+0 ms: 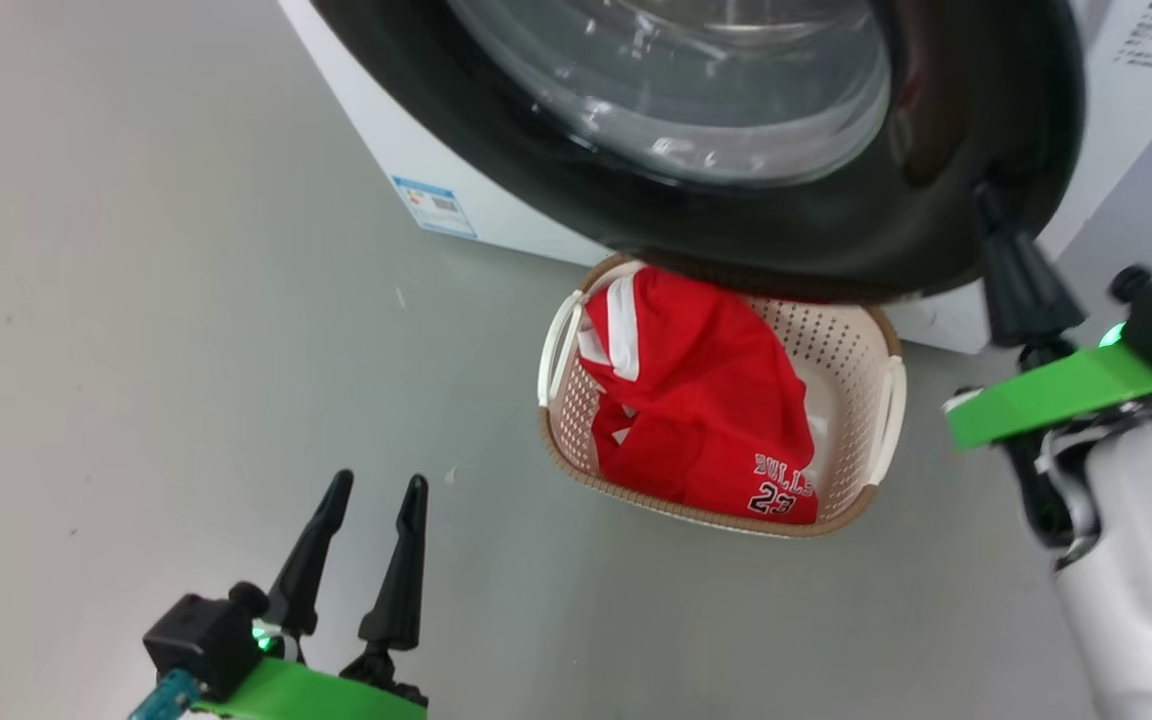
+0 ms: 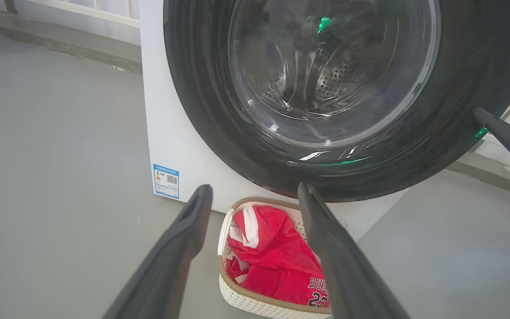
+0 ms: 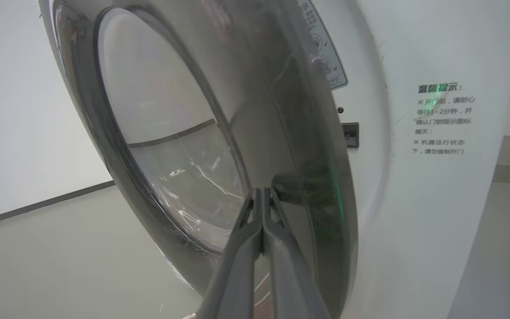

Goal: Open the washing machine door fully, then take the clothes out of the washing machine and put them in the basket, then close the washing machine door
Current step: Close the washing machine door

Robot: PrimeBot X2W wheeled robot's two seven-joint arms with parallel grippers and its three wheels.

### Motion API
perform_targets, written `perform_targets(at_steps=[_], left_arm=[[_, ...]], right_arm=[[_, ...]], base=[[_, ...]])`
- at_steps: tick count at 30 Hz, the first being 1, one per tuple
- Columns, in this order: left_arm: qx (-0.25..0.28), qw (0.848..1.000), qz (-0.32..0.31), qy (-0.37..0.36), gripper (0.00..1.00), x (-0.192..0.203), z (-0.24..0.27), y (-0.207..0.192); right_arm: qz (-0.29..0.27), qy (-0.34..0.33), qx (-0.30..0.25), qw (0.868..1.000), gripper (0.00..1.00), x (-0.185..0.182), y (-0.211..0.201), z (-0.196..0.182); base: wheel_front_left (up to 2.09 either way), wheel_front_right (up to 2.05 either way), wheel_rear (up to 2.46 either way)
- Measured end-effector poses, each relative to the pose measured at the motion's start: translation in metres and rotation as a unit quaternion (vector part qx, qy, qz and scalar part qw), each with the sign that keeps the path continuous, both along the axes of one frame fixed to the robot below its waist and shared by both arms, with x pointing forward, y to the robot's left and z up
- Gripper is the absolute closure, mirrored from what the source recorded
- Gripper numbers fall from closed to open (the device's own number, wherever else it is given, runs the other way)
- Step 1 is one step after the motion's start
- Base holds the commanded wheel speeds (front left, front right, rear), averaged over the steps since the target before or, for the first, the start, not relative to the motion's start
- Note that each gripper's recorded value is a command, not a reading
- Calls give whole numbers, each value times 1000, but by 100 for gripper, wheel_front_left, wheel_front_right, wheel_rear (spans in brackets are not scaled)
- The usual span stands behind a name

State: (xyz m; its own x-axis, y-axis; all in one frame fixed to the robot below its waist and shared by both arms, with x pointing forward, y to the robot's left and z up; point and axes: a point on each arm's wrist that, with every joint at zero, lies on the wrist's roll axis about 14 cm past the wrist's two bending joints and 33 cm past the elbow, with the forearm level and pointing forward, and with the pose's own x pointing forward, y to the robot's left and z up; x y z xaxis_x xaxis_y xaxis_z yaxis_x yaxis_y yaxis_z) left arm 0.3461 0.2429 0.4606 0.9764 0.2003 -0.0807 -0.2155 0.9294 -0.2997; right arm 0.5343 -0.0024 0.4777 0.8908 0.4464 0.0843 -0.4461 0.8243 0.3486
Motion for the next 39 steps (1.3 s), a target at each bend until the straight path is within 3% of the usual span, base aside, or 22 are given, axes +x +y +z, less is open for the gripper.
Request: perform_targets(at_steps=[18, 30, 31, 32, 34, 35, 36, 38, 39], left_arm=[[-3, 1000, -1, 10, 0, 25, -8, 3], [0, 1000, -6, 5, 0, 30, -6, 1], [1, 1000, -8, 4, 0, 30, -5, 1], [4, 1000, -9, 3, 0, 30, -4, 0], [7, 1000, -10, 2, 0, 29, -3, 0], [9, 1000, -9, 1, 0, 28, -2, 1], [10, 1000, -9, 0, 0, 28, -1, 2], [16, 1000, -9, -1, 0, 26, 1, 2], [18, 1000, -10, 0, 0, 25, 1, 2]], right_arm=[[-44, -42, 28, 998, 100, 73, -16, 11], [-30, -52, 20, 998, 100, 69, -7, 18], [-24, -54, 17, 998, 82, 66, -5, 20], [-19, -55, 14, 998, 69, 62, -3, 20], [-11, -50, 8, 999, 58, 52, 0, 18], [-7, -44, 6, 999, 39, 46, 1, 15], [-4, -38, 2, 999, 14, 40, 2, 11], [0, -28, -4, 1000, 0, 28, 1, 5], [3, -25, -8, 1000, 0, 23, 1, 3]], base=[[0, 0, 0], [0, 0, 0], [0, 0, 0], [0, 0, 0], [0, 0, 0], [0, 0, 0], [0, 0, 0], [0, 0, 0], [0, 0, 0]])
